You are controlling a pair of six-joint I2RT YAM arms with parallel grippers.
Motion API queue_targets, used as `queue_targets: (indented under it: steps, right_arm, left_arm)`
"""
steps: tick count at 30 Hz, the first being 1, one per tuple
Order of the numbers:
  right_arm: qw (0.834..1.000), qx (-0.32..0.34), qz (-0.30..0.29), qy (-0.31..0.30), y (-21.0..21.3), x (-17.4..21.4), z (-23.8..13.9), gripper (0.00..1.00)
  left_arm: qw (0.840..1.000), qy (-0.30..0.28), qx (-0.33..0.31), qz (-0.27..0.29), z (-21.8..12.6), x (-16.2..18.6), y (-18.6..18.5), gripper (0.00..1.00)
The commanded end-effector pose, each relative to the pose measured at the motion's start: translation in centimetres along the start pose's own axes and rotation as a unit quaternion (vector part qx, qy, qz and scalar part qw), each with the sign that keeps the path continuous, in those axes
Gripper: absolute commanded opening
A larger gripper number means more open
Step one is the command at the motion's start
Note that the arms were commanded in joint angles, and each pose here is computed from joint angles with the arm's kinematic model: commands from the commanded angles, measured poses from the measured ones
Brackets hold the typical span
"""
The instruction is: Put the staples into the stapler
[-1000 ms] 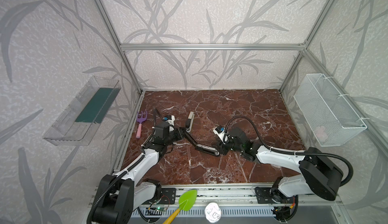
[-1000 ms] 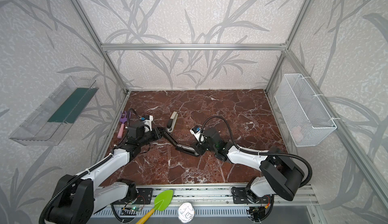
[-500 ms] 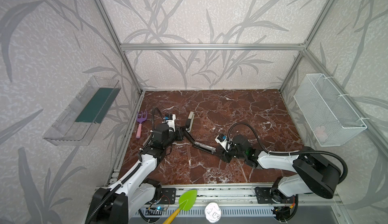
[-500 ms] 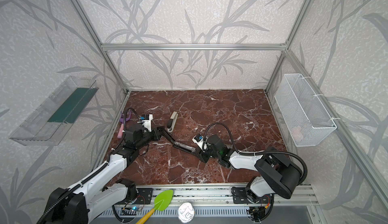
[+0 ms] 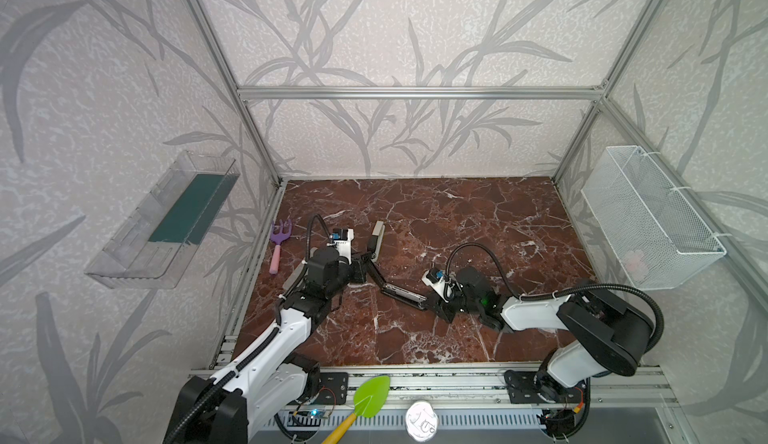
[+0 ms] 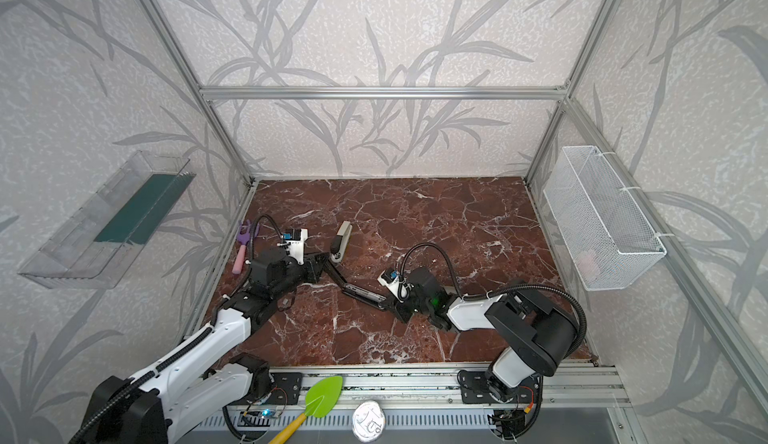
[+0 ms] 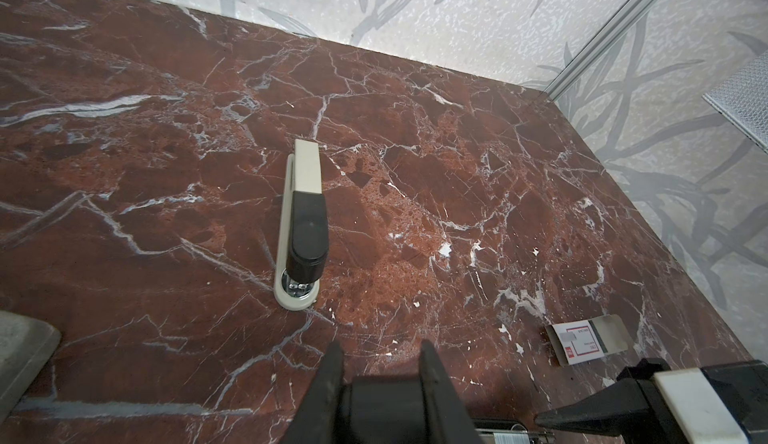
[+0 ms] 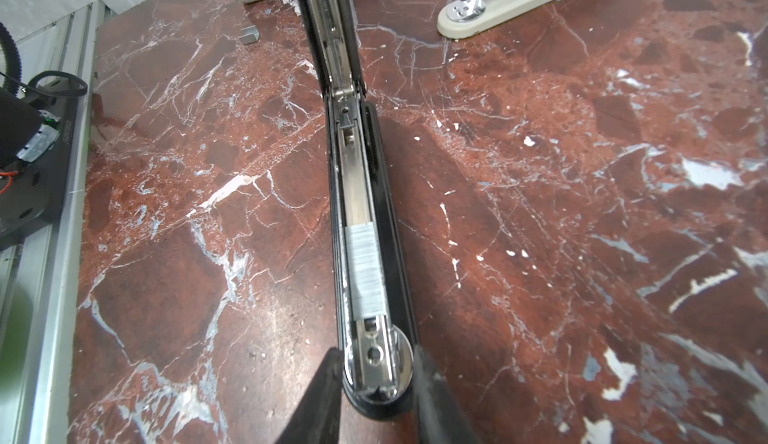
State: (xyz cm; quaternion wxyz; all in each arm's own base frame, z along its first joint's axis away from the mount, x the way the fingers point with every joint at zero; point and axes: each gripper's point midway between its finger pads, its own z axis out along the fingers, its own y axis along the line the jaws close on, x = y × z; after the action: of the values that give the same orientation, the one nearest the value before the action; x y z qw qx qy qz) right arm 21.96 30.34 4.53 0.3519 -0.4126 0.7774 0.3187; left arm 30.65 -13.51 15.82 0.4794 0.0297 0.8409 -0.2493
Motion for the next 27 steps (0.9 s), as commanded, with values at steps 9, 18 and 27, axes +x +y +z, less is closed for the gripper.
queue_targets:
  steps: [9,18,27]
  right_arm:
    - [1.0,0.0,-0.017,-0.005,0.0,-1.1,1.0,0.2]
    - [0.998,0.039,-0.043,0.007,-0.6,-0.5,1.1,0.03]
    - [0.996,0.074,-0.049,-0.012,-1.4,-1.6,1.1,0.0]
  left_arm:
    - [0.999,-0.026,0.02,0.03,-0.6,-0.5,-1.7,0.22]
    - [0.996,-0.032,0.039,0.077,-1.7,0.1,-4.0,0.22]
    - [0.989,0.001,0.069,0.134,-2.2,2.6,-7.6,0.22]
